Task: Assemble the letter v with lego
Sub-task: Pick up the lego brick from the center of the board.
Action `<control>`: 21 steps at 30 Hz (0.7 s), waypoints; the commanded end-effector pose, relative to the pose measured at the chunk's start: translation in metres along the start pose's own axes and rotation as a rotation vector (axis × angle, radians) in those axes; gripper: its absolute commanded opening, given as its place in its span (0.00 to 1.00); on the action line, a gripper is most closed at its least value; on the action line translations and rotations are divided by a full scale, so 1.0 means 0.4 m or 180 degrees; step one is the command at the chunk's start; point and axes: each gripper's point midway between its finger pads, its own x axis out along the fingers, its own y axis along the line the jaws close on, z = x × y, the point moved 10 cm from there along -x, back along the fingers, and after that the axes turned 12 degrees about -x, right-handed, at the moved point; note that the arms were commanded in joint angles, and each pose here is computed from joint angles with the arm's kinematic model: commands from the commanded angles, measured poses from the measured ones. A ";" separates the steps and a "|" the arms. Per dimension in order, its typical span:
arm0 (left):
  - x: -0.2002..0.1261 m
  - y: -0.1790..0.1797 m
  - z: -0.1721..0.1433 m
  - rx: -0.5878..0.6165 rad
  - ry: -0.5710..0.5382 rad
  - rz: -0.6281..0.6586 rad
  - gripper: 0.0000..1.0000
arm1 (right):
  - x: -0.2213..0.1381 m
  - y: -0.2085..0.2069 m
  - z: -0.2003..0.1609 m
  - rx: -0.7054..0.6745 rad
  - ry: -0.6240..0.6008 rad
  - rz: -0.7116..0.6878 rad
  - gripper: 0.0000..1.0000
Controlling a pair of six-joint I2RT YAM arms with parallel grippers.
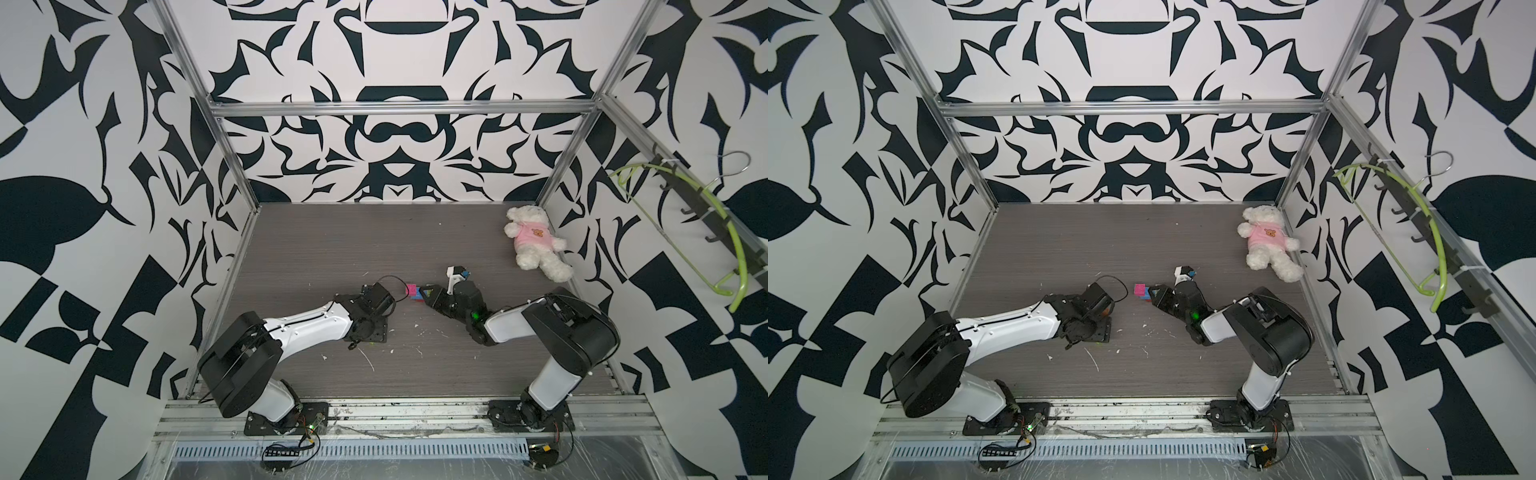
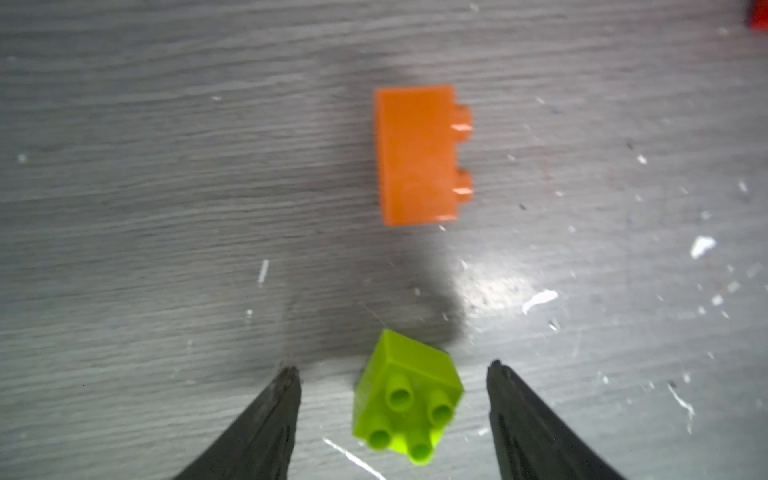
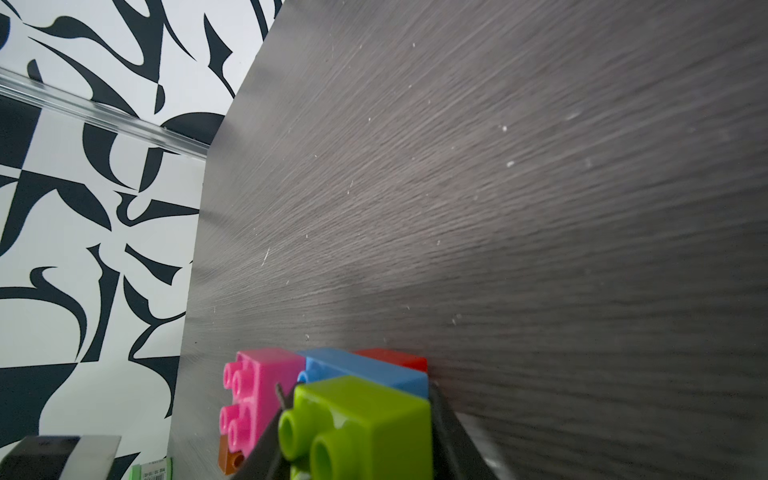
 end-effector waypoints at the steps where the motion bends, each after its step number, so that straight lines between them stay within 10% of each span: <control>1: -0.017 -0.008 -0.004 0.0269 0.0090 -0.0010 0.73 | -0.007 0.017 0.020 -0.0061 -0.0136 0.0084 0.00; 21: 0.023 -0.022 0.010 0.0479 0.0163 0.0229 0.41 | -0.012 0.013 0.020 -0.0039 -0.0161 0.0083 0.00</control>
